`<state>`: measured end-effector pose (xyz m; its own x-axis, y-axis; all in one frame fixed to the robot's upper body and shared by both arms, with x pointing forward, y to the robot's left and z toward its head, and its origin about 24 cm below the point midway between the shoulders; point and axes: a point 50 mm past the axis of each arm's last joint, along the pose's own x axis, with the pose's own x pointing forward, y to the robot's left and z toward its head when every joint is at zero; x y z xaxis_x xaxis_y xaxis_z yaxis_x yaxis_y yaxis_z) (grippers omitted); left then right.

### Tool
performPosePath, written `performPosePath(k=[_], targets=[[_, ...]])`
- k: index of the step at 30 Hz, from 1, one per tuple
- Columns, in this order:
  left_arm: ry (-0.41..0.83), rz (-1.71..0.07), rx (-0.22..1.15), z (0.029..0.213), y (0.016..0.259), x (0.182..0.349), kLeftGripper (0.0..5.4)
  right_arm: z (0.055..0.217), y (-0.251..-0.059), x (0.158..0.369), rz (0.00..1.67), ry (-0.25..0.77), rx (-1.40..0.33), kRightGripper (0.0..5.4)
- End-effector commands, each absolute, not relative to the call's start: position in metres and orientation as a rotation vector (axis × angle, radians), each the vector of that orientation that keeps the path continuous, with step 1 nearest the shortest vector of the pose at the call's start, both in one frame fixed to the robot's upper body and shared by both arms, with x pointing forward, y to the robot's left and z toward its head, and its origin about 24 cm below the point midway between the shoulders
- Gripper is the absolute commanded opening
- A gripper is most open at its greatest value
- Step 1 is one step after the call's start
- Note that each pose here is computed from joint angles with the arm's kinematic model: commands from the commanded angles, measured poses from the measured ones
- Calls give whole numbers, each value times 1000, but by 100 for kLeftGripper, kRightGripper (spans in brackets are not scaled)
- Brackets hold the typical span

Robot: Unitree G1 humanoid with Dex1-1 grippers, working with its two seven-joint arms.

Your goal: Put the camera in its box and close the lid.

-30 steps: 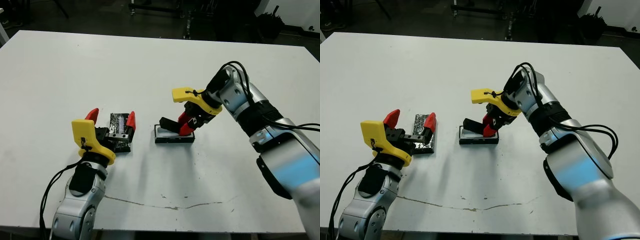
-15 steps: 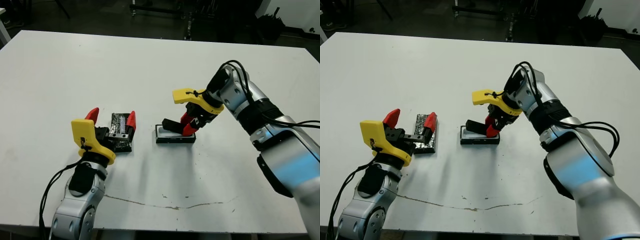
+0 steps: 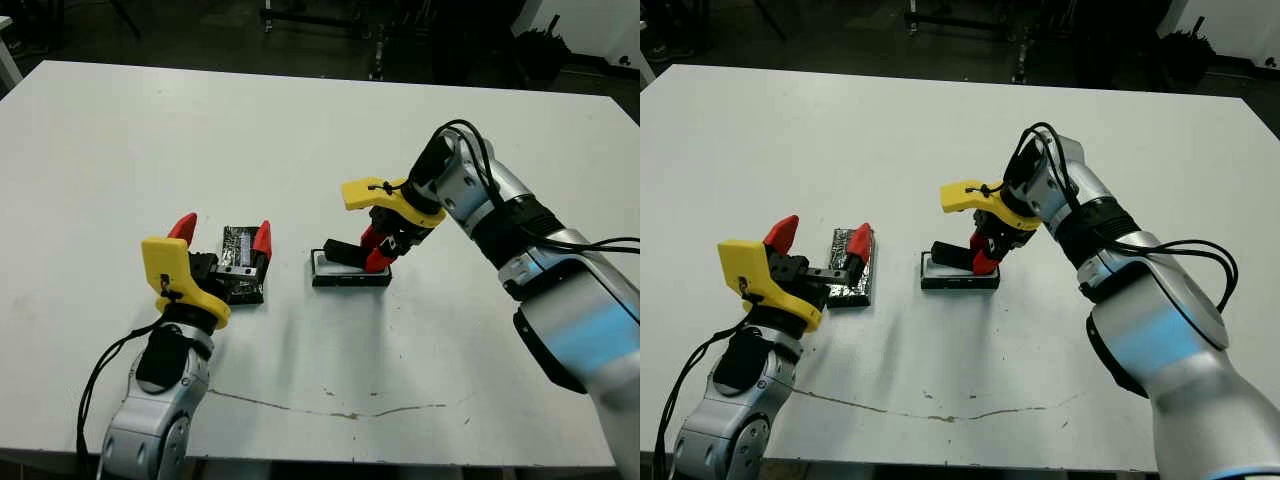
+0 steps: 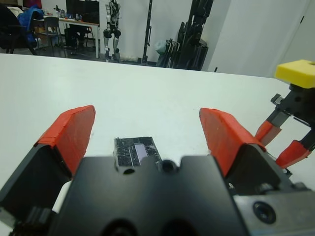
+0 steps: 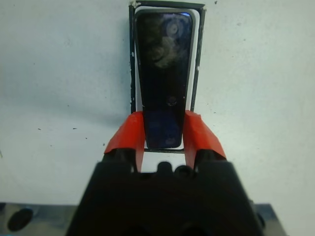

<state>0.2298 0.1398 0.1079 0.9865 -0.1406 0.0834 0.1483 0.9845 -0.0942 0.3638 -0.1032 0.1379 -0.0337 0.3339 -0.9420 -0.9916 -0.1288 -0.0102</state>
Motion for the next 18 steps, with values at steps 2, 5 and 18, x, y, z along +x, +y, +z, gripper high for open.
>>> performPosePath(k=[2, 5, 18], targets=[[-58, -149, -97, 106, 141, 228, 540, 133, -121, 365, 1397, 962, -1040, 253], [-60, -147, -89, 105, 140, 228, 540, 133, -120, 365, 1390, 969, -1037, 298], [-52, -150, -99, 105, 140, 228, 540, 136, -123, 366, 1345, 975, -1005, 478]])
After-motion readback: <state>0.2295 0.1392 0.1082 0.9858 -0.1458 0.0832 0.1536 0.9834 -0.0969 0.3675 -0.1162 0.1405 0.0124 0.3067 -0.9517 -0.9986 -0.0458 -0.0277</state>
